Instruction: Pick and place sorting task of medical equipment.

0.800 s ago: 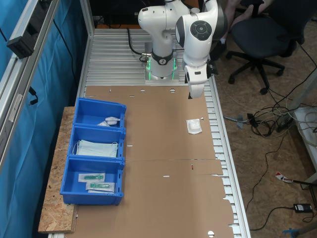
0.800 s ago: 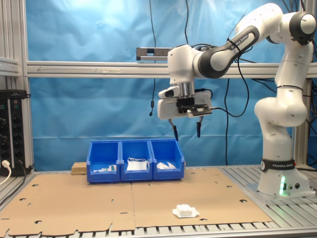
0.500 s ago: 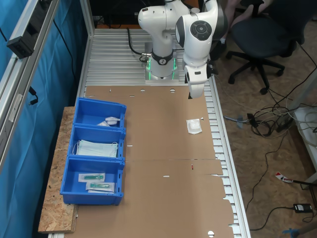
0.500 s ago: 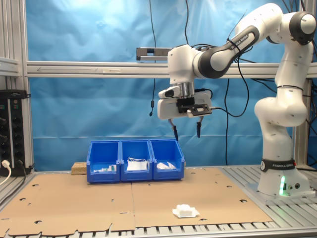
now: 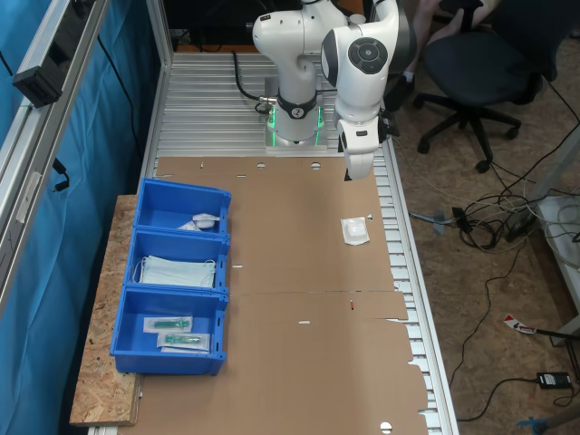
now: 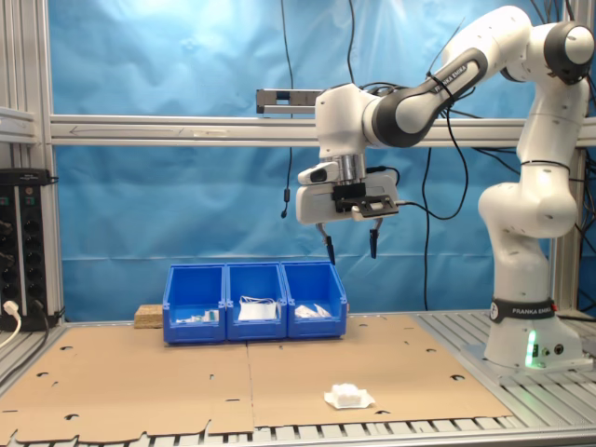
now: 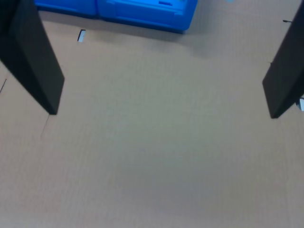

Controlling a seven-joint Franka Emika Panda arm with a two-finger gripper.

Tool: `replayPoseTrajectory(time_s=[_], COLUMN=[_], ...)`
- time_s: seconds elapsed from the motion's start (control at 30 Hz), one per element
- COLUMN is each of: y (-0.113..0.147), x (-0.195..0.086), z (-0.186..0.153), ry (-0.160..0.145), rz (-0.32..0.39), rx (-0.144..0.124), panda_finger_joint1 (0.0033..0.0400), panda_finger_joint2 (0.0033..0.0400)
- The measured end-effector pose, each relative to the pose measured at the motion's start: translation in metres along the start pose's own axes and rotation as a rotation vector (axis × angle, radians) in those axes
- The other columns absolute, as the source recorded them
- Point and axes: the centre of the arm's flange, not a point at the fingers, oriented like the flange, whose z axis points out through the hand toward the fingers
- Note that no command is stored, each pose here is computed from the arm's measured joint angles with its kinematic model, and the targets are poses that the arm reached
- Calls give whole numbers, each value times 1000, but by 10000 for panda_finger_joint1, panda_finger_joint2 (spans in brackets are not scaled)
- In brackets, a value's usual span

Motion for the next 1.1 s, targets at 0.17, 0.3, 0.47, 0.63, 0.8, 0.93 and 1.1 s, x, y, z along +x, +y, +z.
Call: replayPoseTrajectory(time_s=[0.17,0.3,0.47,0.63,0.8,0.93,1.1], y=[0,0,0,-3,-9,-15,-25], x=[0,0,0,3,7,12,23], z=[0,0,0,0,0,1,3], ry=[0,0,0,-1,-3,-5,-3], rz=[0,0,-1,-10,-26,-46,-79], rx=[0,0,0,-1,-3,-7,-19], panda_finger_joint1=[400,400,400,400,400,400,400], panda_finger_joint2=[400,400,400,400,400,400,400])
